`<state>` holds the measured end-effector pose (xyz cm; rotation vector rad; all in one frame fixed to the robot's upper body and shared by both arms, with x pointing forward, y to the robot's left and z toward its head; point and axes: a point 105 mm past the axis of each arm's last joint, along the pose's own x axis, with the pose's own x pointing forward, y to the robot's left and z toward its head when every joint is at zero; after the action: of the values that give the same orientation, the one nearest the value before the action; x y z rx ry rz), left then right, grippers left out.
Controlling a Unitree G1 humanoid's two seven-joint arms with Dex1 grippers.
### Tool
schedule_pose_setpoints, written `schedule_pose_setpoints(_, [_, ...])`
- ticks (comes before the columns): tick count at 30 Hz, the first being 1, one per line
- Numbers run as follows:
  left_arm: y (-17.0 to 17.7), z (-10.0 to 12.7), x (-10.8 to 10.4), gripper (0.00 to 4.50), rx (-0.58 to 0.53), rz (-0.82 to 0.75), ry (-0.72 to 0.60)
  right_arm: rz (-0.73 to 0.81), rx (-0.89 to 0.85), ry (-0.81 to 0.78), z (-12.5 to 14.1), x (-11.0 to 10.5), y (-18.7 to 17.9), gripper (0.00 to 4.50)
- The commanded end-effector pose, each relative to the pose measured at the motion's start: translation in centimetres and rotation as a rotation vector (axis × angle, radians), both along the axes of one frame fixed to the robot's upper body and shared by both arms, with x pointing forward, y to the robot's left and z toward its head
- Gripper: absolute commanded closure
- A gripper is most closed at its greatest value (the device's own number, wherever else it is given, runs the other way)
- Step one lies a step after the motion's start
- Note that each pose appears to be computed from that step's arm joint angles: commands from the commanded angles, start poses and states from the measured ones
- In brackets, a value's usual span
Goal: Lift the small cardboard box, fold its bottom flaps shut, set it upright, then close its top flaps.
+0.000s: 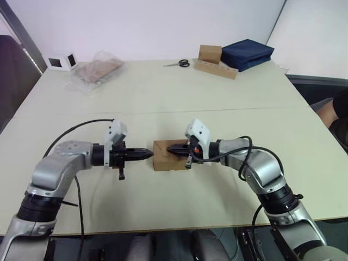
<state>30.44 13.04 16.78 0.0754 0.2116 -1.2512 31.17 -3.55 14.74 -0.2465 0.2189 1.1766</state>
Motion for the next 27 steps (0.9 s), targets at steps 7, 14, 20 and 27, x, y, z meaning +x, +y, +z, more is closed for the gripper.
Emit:
schedule_pose_setpoints(7, [-3.6,0.0,4.2,4.49,-0.018,-0.014,-0.077,0.019,-0.025,-0.015,0.4,-1.3,0.3,4.5])
schedule_pose_setpoints(14, [-5.1,-0.5,4.9,4.49,-0.025,-0.05,-0.086,0.047,-0.05,-0.01,0.7,-2.5,0.0,4.5])
schedule_pose_setpoints(20, [-5.3,-0.7,4.9,4.49,-0.024,-0.064,-0.091,0.058,-0.079,0.002,0.3,-3.0,-0.2,4.5])
schedule_pose_setpoints(27, [-5.8,-0.6,4.7,4.49,-0.029,-0.077,-0.099,0.063,-0.09,0.008,0.2,-3.1,-0.1,4.5])
